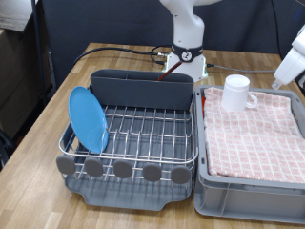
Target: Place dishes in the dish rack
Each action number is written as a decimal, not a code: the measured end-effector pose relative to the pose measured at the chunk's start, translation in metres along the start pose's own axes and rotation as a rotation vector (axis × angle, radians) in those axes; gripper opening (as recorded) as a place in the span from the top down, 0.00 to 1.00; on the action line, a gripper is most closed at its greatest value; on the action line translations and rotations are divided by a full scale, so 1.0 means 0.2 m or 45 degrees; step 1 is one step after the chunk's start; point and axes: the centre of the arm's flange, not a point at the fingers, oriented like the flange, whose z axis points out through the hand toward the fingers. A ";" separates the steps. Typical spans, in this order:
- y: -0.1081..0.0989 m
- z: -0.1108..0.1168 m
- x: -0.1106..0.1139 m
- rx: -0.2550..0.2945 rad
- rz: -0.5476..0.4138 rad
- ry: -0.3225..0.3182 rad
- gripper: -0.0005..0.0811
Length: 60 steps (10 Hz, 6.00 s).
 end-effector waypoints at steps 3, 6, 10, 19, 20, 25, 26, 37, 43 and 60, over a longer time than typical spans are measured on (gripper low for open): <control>-0.01 0.09 -0.01 -0.007 -0.046 0.001 0.01; -0.02 0.19 -0.03 -0.010 -0.065 0.006 0.01; 0.01 0.30 -0.05 -0.015 -0.102 0.020 0.01; 0.05 0.42 -0.08 -0.027 -0.162 0.017 0.01; 0.05 0.42 -0.08 -0.027 -0.162 0.017 0.25; 0.06 0.42 -0.07 -0.026 -0.159 0.018 0.87; 0.06 0.42 -0.07 -0.026 -0.159 0.017 0.87; 0.19 0.08 -0.06 0.043 0.051 0.002 0.91; 0.36 -0.21 -0.03 0.131 0.253 0.092 0.91; 1.28 -0.12 0.56 0.359 0.913 0.421 0.91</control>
